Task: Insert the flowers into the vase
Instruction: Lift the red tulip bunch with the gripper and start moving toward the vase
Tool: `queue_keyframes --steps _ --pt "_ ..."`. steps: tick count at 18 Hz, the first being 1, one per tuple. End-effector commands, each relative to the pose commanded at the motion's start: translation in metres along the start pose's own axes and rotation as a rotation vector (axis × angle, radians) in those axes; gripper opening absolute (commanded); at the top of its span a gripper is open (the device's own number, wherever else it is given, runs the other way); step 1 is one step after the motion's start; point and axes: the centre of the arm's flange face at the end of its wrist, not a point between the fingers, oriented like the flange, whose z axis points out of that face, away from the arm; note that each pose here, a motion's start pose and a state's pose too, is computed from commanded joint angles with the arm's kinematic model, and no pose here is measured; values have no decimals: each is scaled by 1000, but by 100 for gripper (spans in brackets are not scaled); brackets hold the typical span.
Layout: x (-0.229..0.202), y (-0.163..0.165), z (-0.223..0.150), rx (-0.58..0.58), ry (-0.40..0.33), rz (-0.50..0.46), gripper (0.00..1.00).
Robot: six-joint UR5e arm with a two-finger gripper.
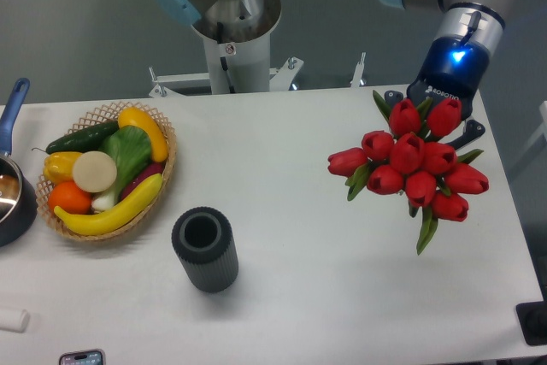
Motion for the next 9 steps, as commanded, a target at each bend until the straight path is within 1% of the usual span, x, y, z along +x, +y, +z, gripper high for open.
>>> queue_keyframes --steps 9 --pt "9 5 10 -2 21 -12 22"
